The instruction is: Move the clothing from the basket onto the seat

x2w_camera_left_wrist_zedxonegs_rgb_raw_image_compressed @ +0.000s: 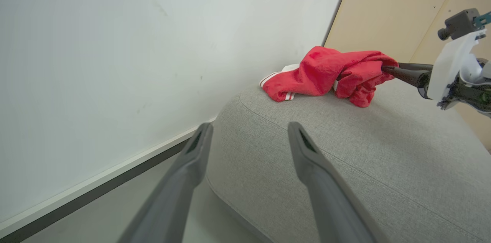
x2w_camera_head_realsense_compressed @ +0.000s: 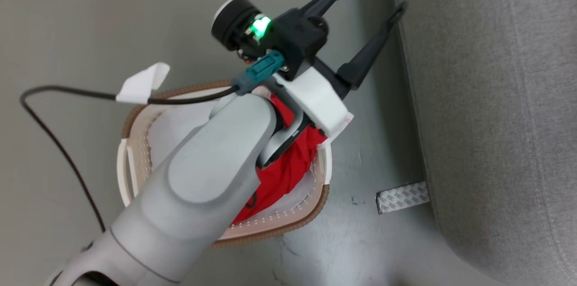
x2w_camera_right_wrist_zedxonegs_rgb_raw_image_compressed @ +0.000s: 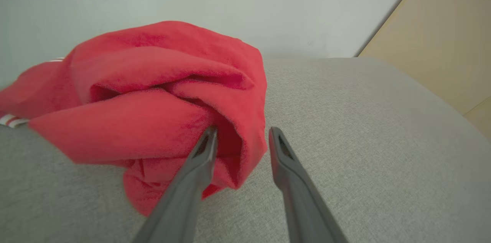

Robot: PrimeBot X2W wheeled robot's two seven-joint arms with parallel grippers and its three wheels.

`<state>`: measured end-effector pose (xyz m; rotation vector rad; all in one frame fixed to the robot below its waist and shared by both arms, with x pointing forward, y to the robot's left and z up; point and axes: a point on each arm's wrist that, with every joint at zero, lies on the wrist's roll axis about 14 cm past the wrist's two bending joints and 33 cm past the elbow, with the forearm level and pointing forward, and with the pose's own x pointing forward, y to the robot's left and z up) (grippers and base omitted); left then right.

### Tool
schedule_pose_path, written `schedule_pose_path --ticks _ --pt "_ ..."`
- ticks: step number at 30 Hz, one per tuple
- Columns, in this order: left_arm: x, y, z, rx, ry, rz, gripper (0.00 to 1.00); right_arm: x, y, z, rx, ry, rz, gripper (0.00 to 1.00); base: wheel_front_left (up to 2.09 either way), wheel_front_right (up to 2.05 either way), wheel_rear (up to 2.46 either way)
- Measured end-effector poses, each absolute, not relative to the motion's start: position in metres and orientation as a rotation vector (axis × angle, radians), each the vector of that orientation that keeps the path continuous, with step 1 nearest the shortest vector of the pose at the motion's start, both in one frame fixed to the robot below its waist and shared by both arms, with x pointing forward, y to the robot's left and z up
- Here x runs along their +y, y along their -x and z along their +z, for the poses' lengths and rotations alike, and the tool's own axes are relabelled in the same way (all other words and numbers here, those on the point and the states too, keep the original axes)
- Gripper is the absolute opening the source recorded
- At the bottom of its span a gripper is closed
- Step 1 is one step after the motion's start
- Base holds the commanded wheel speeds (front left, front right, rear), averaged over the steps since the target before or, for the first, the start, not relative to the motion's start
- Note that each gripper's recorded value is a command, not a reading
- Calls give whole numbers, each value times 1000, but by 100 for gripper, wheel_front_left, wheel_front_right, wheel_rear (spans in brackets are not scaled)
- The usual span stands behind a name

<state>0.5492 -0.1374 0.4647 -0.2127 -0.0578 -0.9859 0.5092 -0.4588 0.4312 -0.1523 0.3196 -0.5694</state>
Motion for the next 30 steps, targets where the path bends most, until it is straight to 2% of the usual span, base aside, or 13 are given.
schedule_pose_path --ticks 5,10,15,21,30 --pt "-123 -544 474 -52 222 -931 100 -424 -501 440 234 110 -492 100 0 0 0" --pt "-100 -534 489 -53 226 -847 100 -392 -487 487 40 78 -420 100 0 0 0" --pt "-64 -516 499 -30 220 -733 100 -364 -455 526 -74 77 -358 100 0 0 0" --pt "-2 -487 506 -17 197 -549 100 -323 -416 541 -117 64 -272 100 0 0 0" --pt "100 -419 508 -16 149 -259 100 -246 -377 533 -131 -101 -108 100 0 0 0"
